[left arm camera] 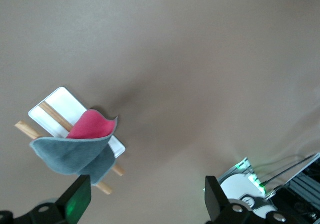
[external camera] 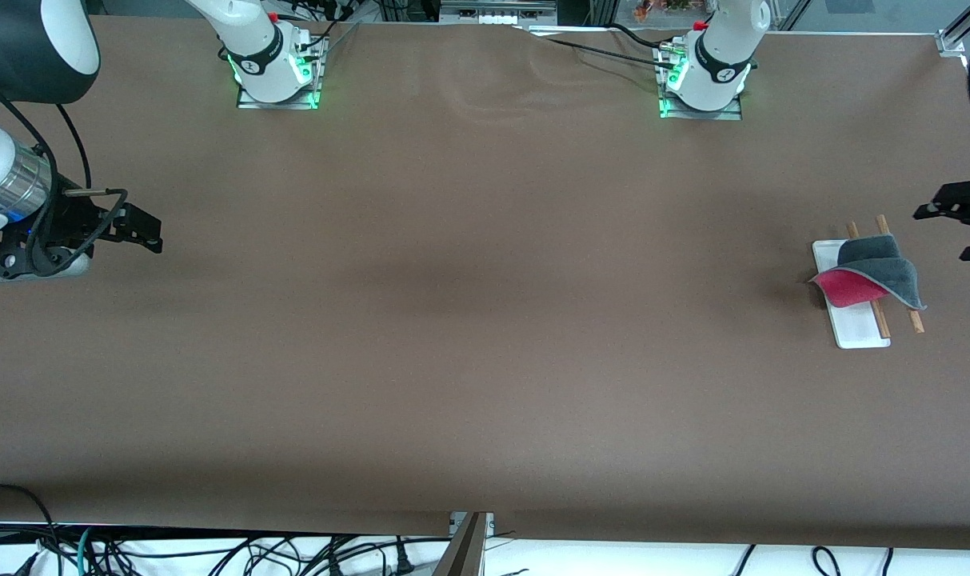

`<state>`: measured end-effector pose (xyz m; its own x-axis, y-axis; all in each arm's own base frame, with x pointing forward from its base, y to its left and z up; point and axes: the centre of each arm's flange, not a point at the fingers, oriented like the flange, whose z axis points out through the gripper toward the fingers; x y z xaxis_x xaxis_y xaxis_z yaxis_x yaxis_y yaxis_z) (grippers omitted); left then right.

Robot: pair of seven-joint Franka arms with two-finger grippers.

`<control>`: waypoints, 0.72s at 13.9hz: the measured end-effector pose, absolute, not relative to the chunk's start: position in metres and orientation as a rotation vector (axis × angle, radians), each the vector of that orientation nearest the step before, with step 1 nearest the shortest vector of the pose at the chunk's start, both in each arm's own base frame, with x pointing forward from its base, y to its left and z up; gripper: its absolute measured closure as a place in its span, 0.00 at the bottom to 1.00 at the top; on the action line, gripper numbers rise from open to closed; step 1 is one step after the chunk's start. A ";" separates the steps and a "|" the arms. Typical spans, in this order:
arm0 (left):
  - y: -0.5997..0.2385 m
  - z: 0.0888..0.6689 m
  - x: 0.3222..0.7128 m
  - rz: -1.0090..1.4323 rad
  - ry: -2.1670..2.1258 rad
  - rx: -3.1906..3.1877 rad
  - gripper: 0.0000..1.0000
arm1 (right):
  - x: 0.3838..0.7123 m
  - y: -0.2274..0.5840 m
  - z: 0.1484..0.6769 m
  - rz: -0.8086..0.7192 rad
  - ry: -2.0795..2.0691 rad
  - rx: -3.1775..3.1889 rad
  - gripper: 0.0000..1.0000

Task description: Pass towel and hang on rack

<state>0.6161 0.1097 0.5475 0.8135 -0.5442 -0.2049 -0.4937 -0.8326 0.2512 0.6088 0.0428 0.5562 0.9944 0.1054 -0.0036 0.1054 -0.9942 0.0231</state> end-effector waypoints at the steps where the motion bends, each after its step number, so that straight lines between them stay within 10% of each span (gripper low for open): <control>1: 0.088 0.553 0.614 -0.402 -0.717 2.867 0.00 | 0.609 0.043 0.556 -0.004 0.166 3.114 0.00; 10: 0.000 0.588 0.541 -0.082 0.012 3.111 0.00 | 0.608 0.058 0.557 -0.001 0.175 3.114 0.00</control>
<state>0.5415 -0.0001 0.5885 0.9986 0.0070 -0.0525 0.0086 -0.9995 0.0296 0.6075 0.0579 0.5567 0.9937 0.1123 -0.0021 0.1123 -0.9934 0.0223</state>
